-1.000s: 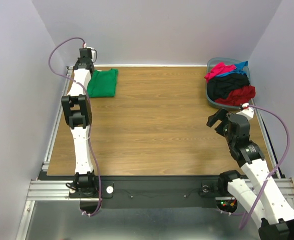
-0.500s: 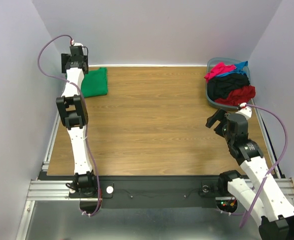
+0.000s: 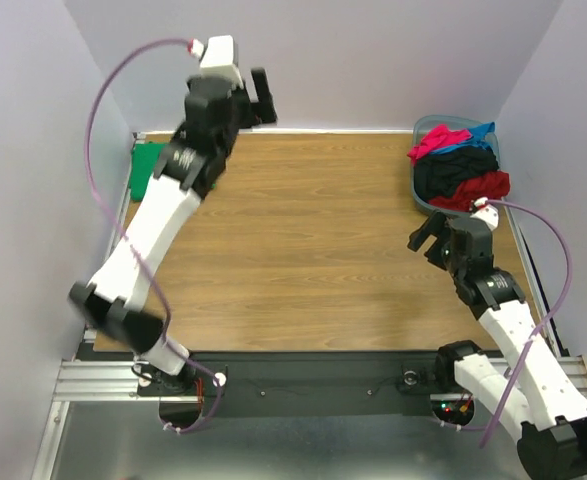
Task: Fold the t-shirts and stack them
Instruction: Neatly place the folded tshirt to the corner
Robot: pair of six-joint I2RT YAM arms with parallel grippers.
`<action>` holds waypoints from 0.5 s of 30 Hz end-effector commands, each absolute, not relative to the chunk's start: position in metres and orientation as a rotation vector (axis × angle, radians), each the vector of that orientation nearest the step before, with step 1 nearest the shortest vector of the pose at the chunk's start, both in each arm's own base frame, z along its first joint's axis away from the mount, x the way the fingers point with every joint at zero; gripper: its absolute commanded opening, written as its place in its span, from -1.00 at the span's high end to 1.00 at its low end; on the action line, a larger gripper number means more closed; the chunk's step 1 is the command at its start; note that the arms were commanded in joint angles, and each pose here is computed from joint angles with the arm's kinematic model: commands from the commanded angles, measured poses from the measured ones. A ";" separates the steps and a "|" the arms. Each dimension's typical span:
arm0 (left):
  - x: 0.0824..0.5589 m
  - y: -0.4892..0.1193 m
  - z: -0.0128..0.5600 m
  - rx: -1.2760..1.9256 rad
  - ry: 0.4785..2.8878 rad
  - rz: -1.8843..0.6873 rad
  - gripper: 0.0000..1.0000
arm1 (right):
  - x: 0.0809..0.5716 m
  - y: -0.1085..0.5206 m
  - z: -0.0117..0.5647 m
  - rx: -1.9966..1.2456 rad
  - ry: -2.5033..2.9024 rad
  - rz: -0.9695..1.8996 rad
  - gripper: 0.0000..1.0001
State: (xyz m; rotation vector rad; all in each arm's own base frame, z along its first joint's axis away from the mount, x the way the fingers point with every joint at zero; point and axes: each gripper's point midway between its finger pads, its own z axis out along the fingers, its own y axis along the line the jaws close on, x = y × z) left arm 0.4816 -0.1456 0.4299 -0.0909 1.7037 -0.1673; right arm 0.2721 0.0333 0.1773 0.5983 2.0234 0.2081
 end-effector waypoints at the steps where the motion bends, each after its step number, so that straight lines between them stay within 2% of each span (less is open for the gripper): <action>1: 0.427 -0.169 0.370 -0.237 1.793 -0.354 -0.97 | 0.270 0.041 0.196 0.586 1.983 0.278 -1.00; 2: 0.413 -0.171 0.321 -0.237 1.877 -0.316 -0.97 | 0.269 0.041 0.198 0.584 1.977 0.285 -1.00; 4: 0.384 -0.189 0.292 -0.275 1.916 -0.367 -0.97 | 0.265 0.043 0.200 0.569 1.965 0.304 -1.00; 5: 0.362 -0.192 0.257 -0.304 1.983 -0.393 -0.97 | 0.262 0.042 0.202 0.574 1.952 0.309 -1.00; 8: 0.317 -0.209 0.217 -0.298 2.061 -0.469 -0.97 | 0.258 0.042 0.197 0.574 1.955 0.320 -1.00; 9: 0.301 -0.206 0.182 -0.334 2.123 -0.461 -0.97 | 0.256 0.042 0.195 0.576 1.956 0.320 -1.00; 12: 0.266 -0.210 0.144 -0.306 2.213 -0.494 -0.97 | 0.252 0.043 0.183 0.592 1.973 0.327 -1.00; 15: 0.256 -0.193 0.131 -0.328 2.219 -0.429 -0.97 | 0.252 0.044 0.170 0.622 2.004 0.328 -1.00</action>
